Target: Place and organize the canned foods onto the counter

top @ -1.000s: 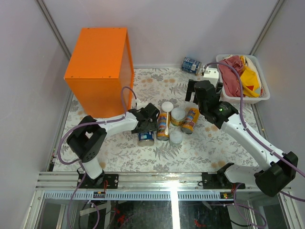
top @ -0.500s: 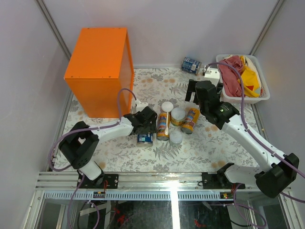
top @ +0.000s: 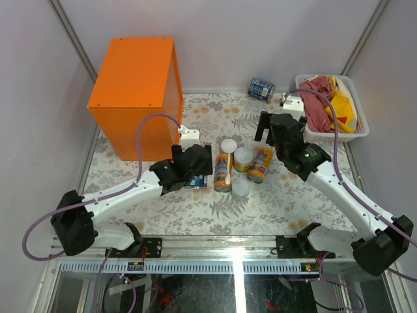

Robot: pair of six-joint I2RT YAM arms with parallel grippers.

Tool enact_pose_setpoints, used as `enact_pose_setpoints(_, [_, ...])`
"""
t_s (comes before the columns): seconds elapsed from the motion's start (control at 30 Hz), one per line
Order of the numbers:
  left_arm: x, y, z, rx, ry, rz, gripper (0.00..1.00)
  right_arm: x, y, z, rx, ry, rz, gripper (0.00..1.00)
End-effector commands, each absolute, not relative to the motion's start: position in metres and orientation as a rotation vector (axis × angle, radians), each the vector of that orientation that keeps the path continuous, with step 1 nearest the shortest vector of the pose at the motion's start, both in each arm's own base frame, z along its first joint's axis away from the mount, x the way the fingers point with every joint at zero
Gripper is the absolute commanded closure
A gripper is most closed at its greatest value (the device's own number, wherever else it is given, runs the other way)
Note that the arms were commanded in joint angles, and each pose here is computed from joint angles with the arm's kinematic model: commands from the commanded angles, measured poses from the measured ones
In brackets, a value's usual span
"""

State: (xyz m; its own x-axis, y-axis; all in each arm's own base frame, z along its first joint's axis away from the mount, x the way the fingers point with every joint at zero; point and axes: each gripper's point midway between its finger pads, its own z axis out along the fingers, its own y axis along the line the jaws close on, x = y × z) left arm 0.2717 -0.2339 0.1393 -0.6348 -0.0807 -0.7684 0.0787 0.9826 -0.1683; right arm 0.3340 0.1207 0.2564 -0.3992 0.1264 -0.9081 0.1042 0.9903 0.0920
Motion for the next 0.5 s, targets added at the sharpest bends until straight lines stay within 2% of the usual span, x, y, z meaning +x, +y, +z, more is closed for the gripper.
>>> enact_pose_setpoints(0.0, [0.305, -0.239, 0.242, -0.116, 1.937, -0.296, 1.0, 0.332, 0.118, 0.273, 0.197, 1.938, 0.066, 0.02])
enact_pose_setpoints(0.47, [0.331, -0.234, 0.379, -0.136, 1.66, -0.251, 1.0, 0.328, 0.115, 0.282, 0.204, 1.917, 0.078, 0.02])
